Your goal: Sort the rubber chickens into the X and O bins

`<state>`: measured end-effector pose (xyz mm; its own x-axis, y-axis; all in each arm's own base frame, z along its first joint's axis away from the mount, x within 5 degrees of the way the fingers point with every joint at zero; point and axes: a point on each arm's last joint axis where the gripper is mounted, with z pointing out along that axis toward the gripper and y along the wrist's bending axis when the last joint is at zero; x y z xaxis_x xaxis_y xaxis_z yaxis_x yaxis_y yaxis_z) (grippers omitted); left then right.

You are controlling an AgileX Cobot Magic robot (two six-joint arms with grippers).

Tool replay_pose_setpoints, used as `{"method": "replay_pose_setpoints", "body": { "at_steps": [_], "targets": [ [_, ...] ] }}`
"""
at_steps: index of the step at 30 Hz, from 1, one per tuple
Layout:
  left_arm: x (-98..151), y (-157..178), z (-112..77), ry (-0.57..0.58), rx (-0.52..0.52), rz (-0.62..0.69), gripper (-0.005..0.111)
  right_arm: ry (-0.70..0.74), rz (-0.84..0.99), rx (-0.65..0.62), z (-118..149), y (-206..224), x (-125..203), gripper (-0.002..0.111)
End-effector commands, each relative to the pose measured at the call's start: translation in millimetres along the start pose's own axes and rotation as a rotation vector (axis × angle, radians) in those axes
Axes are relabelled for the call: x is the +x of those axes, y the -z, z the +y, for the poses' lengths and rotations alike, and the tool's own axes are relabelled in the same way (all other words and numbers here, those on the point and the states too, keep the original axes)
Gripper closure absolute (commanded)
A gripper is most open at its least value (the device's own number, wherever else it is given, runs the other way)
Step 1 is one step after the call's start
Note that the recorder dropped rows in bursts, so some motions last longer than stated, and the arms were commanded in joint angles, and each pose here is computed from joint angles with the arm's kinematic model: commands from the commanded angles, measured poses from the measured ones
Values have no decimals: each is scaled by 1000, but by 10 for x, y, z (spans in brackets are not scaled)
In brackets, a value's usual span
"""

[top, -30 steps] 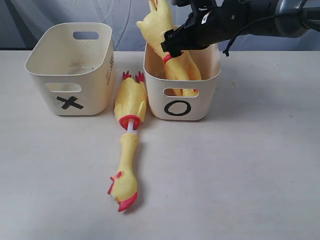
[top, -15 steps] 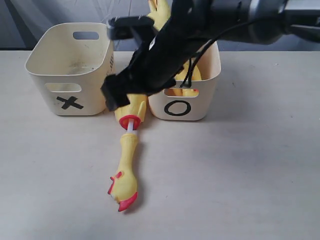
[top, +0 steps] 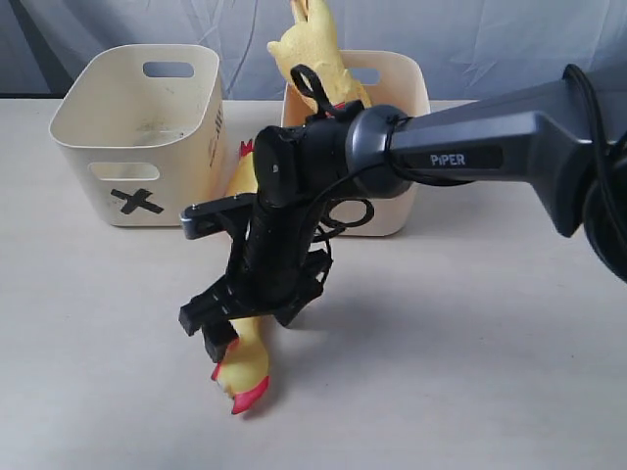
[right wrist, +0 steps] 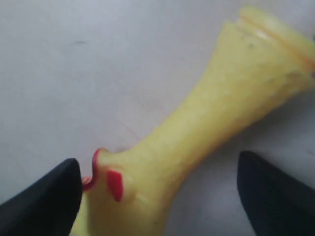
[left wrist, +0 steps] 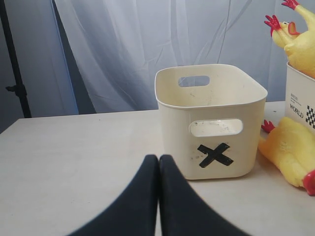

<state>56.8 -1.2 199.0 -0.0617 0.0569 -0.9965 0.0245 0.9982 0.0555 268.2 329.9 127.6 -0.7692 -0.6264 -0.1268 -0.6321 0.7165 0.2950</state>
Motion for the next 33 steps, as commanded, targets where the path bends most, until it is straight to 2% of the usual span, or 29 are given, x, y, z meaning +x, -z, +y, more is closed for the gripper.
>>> {"method": "replay_pose_setpoints", "body": {
  "at_steps": [1, 2, 5, 6, 9, 12, 16, 20, 21, 23, 25, 26, 27, 28, 29, 31, 33],
  "targets": [
    [-20, 6, 0, 7, 0, -16, 107, -6, 53, 8, -28, -61, 48, 45],
    [-20, 6, 0, 7, 0, -16, 107, -5, 62, 9, -28, -60, 56, 56],
    [-20, 6, 0, 7, 0, -16, 107, 36, 105, 2, -24, -57, 95, 98],
    [-20, 6, 0, 7, 0, -16, 107, 49, 126, -5, -18, -54, 114, 108],
    [-20, 6, 0, 7, 0, -16, 107, 69, 232, -82, 49, -24, 212, 106],
    [-20, 6, 0, 7, 0, -16, 107, 104, 312, -228, 204, 136, 299, 106],
    [-20, 6, 0, 7, 0, -16, 107, 174, 183, -385, 446, 546, 266, 109],
    [-20, 6, 0, 7, 0, -16, 107, 299, -21, -399, 632, 1123, 188, 109],
    [-20, 6, 0, 7, 0, -16, 107, 356, -109, -383, 666, 1251, 137, 109],
    [-20, 6, 0, 7, 0, -16, 107, 489, -399, -293, 718, 1554, -57, 109],
    [-20, 6, 0, 7, 0, -16, 107, 532, -707, -144, 694, 1788, -298, 109],
    [-20, 6, 0, 7, 0, -16, 107, 507, -863, -61, 653, 1892, -420, 109],
    [-20, 6, 0, 7, 0, -16, 107, 445, -1112, 114, 529, 1996, -651, 109],
    [-20, 6, 0, 7, 0, -16, 107, 418, -1184, 173, 477, 2003, -730, 109],
    [-20, 6, 0, 7, 0, -16, 107, 348, -1322, 300, 340, 1941, -920, 109],
    [-20, 6, 0, 7, 0, -16, 107, 351, -1379, 390, 244, 1700, -1172, 109],
    [-20, 6, 0, 7, 0, -16, 107, 493, -1334, 451, 217, 1366, -1378, 109]
  ]
}}
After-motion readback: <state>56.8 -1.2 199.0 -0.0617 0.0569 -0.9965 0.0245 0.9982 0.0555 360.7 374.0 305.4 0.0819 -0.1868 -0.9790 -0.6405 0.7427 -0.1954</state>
